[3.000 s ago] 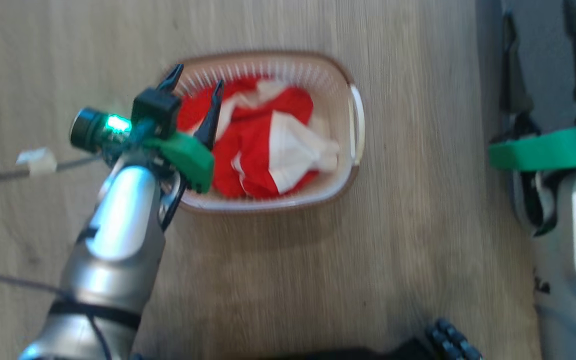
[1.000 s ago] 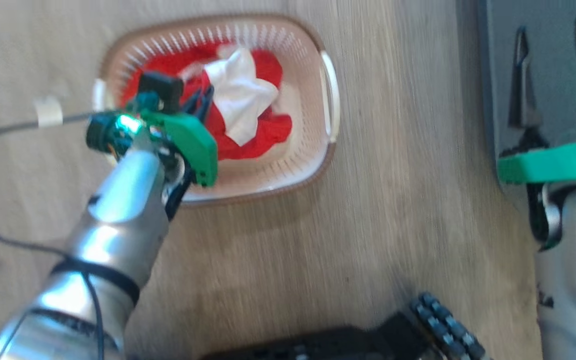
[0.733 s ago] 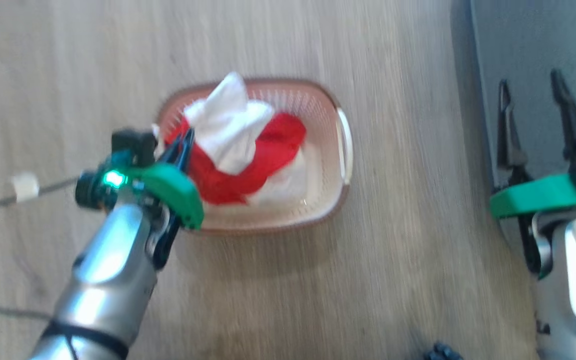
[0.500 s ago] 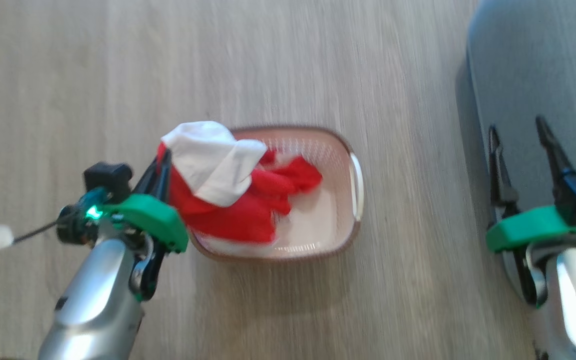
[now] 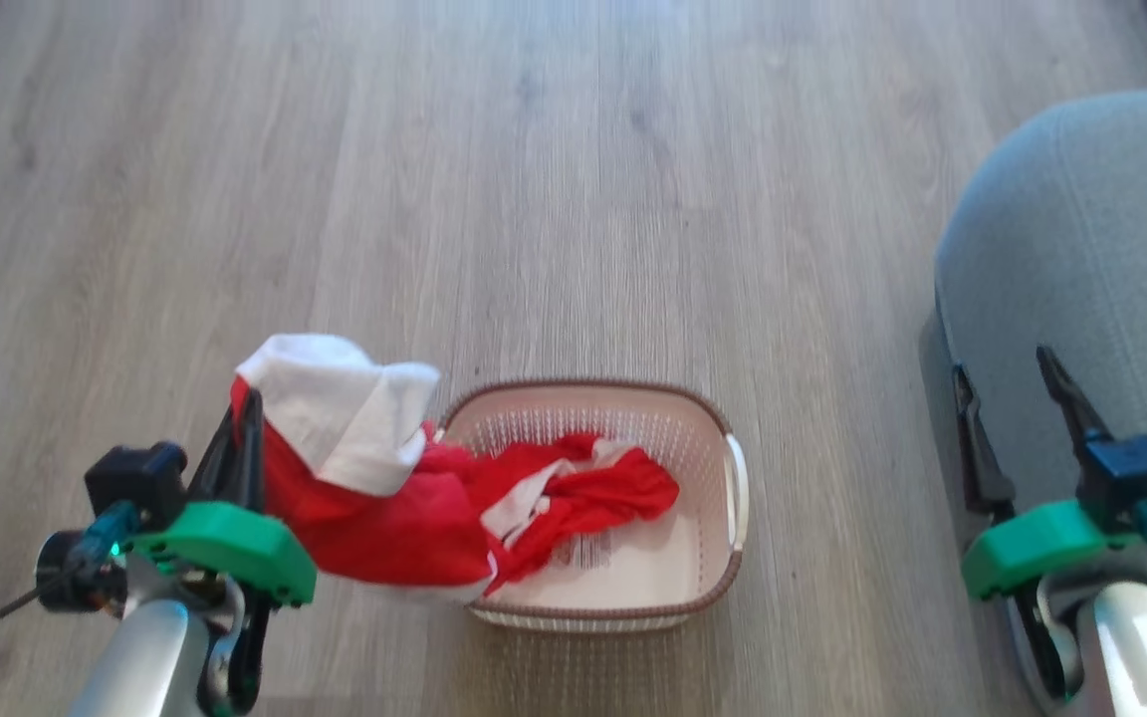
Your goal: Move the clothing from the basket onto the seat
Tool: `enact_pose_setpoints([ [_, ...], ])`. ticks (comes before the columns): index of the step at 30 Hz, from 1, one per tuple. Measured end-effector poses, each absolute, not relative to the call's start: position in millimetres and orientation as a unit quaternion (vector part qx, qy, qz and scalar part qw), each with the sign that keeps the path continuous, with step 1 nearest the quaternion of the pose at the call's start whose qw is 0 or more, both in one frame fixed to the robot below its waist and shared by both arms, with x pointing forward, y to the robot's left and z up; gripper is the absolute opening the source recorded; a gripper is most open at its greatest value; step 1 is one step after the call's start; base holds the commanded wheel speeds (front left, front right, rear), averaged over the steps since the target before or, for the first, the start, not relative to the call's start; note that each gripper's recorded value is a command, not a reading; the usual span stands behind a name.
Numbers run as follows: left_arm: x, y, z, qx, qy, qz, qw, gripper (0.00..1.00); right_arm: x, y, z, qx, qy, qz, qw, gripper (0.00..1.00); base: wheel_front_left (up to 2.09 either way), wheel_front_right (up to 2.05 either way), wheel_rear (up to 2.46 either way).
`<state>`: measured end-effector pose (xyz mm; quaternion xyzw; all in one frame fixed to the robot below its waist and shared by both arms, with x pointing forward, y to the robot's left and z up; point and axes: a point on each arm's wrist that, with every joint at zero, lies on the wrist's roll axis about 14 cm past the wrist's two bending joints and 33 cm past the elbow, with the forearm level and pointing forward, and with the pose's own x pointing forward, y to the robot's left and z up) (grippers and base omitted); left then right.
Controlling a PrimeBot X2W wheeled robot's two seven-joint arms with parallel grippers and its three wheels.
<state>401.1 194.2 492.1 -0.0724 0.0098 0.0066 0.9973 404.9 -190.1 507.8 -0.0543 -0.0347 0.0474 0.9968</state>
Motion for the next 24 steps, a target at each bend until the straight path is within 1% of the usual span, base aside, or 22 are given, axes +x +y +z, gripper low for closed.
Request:
enact_pose_setpoints([
  [5, 389, 196, 504, -0.07, 0.0, 0.008, 0.998, 0.0, 398, -187, 512, -0.058, -0.04, 0.054, 0.996, 1.0, 0.0, 0.0, 0.0],
  [8, 389, 193, 509, -0.072, -0.004, 0.002, 0.997, 0.0, 396, -182, 509, -0.055, -0.035, 0.062, 0.996, 1.0, 0.0, 0.0, 0.0],
  [20, 390, 187, 516, -0.072, -0.009, -0.007, 0.997, 0.0, 392, -184, 502, -0.051, -0.024, 0.059, 0.997, 1.0, 0.0, 0.0, 0.0],
  [24, 391, 182, 517, -0.071, -0.009, -0.016, 0.997, 0.0, 391, -165, 499, -0.043, -0.021, 0.088, 0.995, 1.0, 0.0, 0.0, 0.0],
])
